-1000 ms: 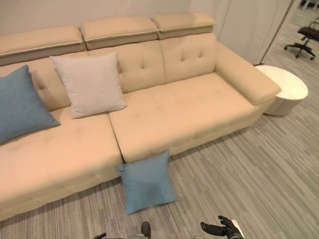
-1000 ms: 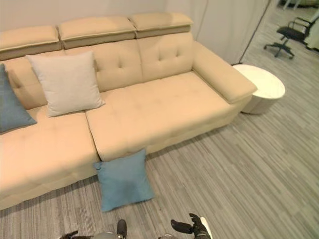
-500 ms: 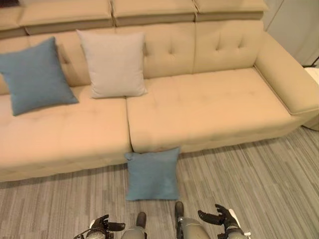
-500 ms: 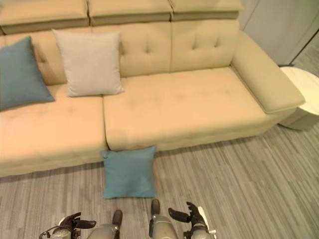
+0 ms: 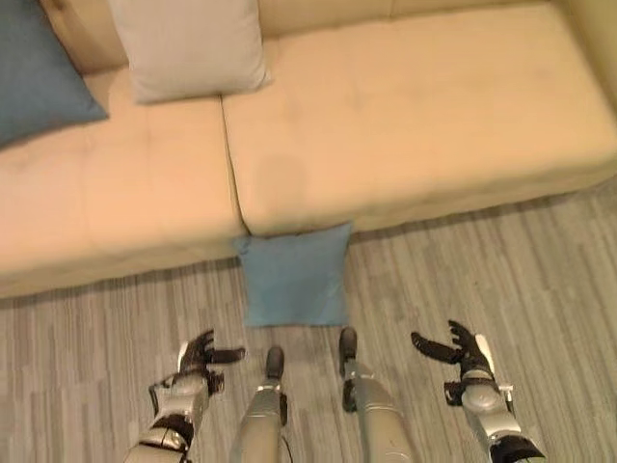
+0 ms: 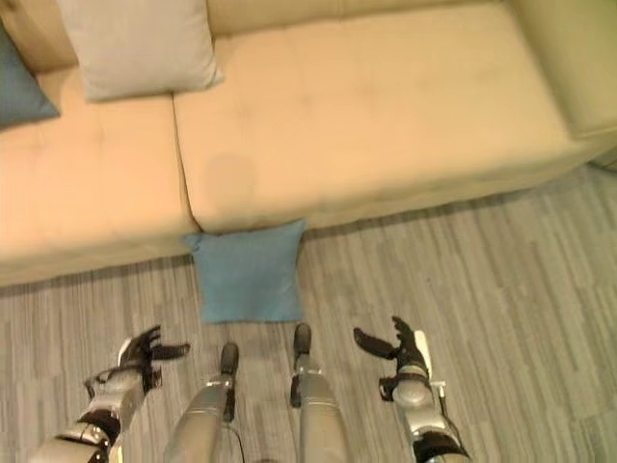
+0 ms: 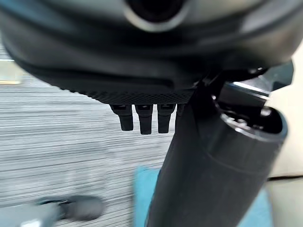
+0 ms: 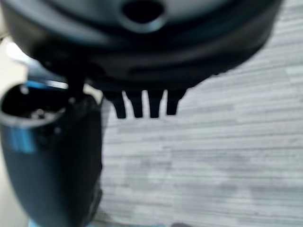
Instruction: Pick up all the scattered cushions and arrange them neatly on the sofa.
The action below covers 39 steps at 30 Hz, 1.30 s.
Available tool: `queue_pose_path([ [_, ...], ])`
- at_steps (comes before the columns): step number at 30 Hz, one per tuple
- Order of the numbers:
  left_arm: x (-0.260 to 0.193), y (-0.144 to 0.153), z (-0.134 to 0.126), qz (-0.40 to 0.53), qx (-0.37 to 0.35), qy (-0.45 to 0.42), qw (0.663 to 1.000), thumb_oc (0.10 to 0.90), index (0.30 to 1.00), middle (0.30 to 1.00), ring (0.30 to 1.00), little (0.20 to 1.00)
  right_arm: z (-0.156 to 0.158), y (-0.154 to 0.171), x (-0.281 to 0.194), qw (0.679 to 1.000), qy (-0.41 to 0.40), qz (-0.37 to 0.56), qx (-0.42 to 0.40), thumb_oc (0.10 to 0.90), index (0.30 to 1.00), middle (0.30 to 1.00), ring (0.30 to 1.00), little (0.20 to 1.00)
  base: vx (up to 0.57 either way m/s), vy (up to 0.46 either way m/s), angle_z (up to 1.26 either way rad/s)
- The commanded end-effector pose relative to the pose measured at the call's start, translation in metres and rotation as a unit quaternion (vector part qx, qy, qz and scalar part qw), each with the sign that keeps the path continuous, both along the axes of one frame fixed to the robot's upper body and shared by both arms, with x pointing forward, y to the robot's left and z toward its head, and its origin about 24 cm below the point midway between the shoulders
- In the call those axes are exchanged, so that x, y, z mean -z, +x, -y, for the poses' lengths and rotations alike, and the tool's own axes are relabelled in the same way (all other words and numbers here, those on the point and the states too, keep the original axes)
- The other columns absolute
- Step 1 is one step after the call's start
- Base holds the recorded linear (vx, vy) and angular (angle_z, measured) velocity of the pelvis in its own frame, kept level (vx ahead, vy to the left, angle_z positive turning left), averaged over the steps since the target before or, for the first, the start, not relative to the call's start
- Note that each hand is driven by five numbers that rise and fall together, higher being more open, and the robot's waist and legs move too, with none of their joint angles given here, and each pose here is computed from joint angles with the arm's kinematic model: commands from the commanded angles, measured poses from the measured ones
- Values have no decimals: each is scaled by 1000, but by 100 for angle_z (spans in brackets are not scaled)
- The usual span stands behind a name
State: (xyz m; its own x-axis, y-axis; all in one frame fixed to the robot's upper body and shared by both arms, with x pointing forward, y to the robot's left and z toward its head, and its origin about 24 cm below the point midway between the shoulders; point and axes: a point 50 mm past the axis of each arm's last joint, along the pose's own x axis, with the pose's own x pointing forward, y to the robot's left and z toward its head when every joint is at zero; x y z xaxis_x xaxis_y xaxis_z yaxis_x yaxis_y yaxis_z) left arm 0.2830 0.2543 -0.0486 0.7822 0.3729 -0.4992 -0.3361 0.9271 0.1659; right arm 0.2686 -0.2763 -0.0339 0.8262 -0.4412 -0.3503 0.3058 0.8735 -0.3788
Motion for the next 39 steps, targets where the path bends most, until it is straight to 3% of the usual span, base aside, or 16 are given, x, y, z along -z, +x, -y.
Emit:
queue_pose_path([
  [1, -76, 53, -19, 137, -18, 31, 990, 800, 900, 900, 900, 900, 31, 44, -76, 987, -21, 150, 49, 800, 900, 900, 900, 900, -85, -23, 0],
  [9, -169, 105, -2, 262, 11, 22, 965, 800, 900, 900, 900, 900, 14, 104, -182, 950, 28, 308, 32, 800, 900, 900, 900, 900, -14, -7, -4],
  [15, -212, 122, 22, 307, 55, 31, 950, 800, 900, 900, 900, 900, -26, 130, -241, 928, 47, 368, -36, 800, 900, 900, 900, 900, 79, -10, 1],
  [31, -267, 140, 52, 362, 48, -40, 930, 800, 900, 900, 900, 900, -100, 147, -332, 889, 29, 430, -157, 800, 900, 900, 900, 900, 101, -22, 5],
  [32, -270, 140, 53, 369, 46, -52, 927, 800, 900, 900, 900, 900, -107, 148, -335, 887, 27, 430, -169, 762, 844, 844, 844, 844, 91, -35, 1],
  [34, -274, 141, 55, 373, 49, -58, 925, 800, 900, 900, 900, 900, -114, 148, -339, 884, 32, 428, -183, 584, 575, 575, 575, 575, 58, -14, 3],
  [35, -274, 141, 56, 373, 47, -67, 924, 800, 900, 900, 900, 900, -121, 149, -342, 882, 39, 427, -194, 541, 512, 512, 512, 512, 79, -23, 0],
  [37, -277, 142, 65, 374, 65, -70, 923, 800, 900, 900, 900, 900, -136, 150, -342, 881, 57, 412, -224, 515, 472, 472, 472, 472, 71, -27, -2],
  [38, -275, 144, 73, 368, 79, -83, 923, 776, 865, 865, 865, 865, -152, 151, -341, 876, 80, 399, -259, 491, 436, 436, 436, 436, 47, -21, 1],
  [39, -278, 145, 82, 368, 102, -89, 920, 511, 467, 467, 467, 467, -161, 151, -337, 875, 84, 380, -287, 400, 300, 300, 300, 300, 72, -12, 2],
])
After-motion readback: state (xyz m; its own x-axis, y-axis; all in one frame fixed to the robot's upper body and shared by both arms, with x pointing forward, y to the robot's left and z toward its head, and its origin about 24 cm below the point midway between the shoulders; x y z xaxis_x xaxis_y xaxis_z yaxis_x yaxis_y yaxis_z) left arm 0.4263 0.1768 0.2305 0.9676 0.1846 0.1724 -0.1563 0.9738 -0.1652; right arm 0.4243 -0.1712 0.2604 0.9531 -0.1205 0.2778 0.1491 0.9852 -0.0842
